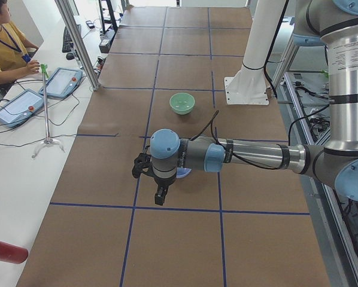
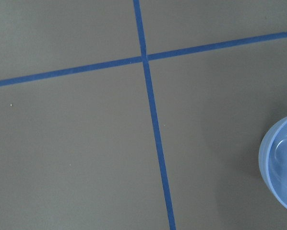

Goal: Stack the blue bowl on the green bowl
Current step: 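Move the left gripper down to the rim of the light blue bowl, then grip the light blue bowl's rim with the left gripper and lift it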

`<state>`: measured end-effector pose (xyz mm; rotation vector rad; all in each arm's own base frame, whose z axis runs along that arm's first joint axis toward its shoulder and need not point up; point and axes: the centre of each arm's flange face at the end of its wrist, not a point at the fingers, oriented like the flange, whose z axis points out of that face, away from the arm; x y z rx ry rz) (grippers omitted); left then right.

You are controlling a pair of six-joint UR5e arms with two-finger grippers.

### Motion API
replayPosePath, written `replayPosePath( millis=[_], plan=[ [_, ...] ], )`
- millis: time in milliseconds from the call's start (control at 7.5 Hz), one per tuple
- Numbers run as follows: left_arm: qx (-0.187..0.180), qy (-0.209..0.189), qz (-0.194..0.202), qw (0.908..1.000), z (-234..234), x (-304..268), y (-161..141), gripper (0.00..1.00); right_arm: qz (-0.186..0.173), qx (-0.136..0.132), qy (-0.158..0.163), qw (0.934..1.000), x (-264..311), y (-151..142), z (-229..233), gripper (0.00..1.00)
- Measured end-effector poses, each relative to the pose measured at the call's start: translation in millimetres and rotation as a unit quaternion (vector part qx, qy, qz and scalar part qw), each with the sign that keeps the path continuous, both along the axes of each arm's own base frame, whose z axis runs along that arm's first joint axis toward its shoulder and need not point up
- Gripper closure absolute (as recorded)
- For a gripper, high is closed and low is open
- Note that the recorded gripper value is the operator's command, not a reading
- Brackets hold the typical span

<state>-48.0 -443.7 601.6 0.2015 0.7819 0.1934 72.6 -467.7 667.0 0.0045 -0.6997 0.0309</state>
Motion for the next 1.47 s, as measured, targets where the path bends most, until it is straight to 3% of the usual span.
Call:
replayPosePath(
  millis=[667, 800, 933, 1067, 1333, 1467],
  plan=[
    [-0.048, 0.043, -0.051, 0.9967, -2.9, 155.9, -2.9, 0.01, 0.0, -0.001, 0.0, 1.0, 0.0, 0.1, 0.1, 0.0],
    [-0.055, 0.042, -0.061, 0.9958, 4.4, 176.1, 1.3, 0.17, 0.0, -0.001, 0.0, 1.0, 0.0, 0.1, 0.1, 0.0],
    [-0.06, 0.041, -0.065, 0.9953, 8.7, 187.5, 4.8, 0.41, 0.0, 0.0, 0.0, 1.0, 0.0, 0.0, 0.1, 0.0],
    [-0.064, 0.04, -0.064, 0.9951, 11.8, 193.5, 7.7, 0.51, 0.0, 0.0, 0.0, 1.0, 0.0, 0.0, 0.0, 0.0],
    [-0.073, 0.037, -0.057, 0.995, 17.0, 204.4, 13.0, 0.52, 0.0, 0.0, 0.0, 1.0, 0.0, 0.0, 0.0, 0.0],
    [-0.078, 0.036, -0.055, 0.9948, 18.3, 208.7, 14.9, 0.63, 0.0, 0.0, 0.0, 1.0, 0.0, 0.0, 0.0, 0.0]
  ],
)
